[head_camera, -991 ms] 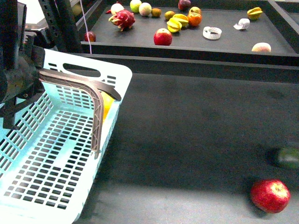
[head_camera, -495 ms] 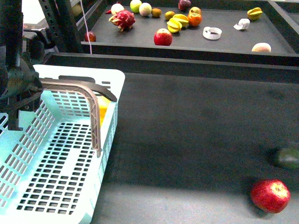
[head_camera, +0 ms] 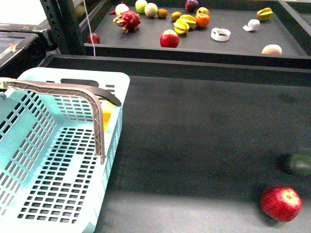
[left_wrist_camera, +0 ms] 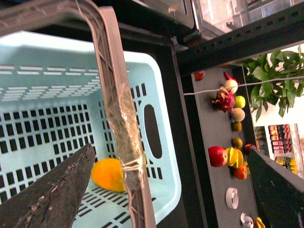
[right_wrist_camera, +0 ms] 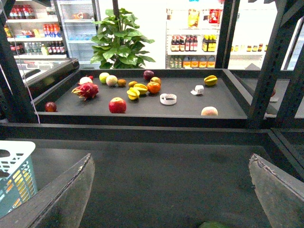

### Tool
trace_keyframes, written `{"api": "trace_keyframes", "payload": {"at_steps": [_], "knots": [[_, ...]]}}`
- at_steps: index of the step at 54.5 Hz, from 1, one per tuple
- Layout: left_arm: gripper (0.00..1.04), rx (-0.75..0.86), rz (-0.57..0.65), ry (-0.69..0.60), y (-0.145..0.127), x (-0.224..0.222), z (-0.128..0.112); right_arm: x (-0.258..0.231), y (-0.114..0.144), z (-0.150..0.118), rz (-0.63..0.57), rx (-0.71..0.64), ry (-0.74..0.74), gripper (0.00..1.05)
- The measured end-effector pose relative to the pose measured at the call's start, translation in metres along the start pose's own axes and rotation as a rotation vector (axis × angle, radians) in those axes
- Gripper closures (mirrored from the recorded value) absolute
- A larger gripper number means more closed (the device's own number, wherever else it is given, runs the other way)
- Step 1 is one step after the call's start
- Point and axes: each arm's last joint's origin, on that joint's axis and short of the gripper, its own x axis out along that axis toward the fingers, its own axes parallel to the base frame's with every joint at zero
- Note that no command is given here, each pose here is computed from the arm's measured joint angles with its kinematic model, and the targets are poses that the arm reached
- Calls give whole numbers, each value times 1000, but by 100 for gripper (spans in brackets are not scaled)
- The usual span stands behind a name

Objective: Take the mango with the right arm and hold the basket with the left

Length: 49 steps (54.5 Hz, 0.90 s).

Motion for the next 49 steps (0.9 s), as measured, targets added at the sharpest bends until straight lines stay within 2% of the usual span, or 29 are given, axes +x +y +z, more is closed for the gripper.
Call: {"api": "trace_keyframes", "payload": {"at_steps": [6, 16, 28, 30, 33, 36, 39, 43, 49], "knots": [[8, 47, 5, -85, 12, -20, 25, 0, 0, 0, 0, 0, 0, 8], [8, 76, -1, -172, 28, -39, 50, 0, 0, 0, 0, 0, 0, 8], [9, 147, -23, -171, 30, -43, 56, 0, 0, 0, 0, 0, 0, 8], [16, 190, -133, -88, 34, -39, 58, 0, 0, 0, 0, 0, 0, 8], [27, 373, -357, 38, 45, -41, 58, 0, 0, 0, 0, 0, 0, 8], [38, 609, -548, 39, 49, -49, 60, 0, 0, 0, 0, 0, 0, 8], [48, 776, -684, -8, 50, -55, 64, 0, 0, 0, 0, 0, 0, 8], [63, 945, -686, -67, 61, -57, 69, 0, 0, 0, 0, 0, -1, 8], [83, 1032, -669, -91, 70, -63, 72, 0, 0, 0, 0, 0, 0, 8]]}}
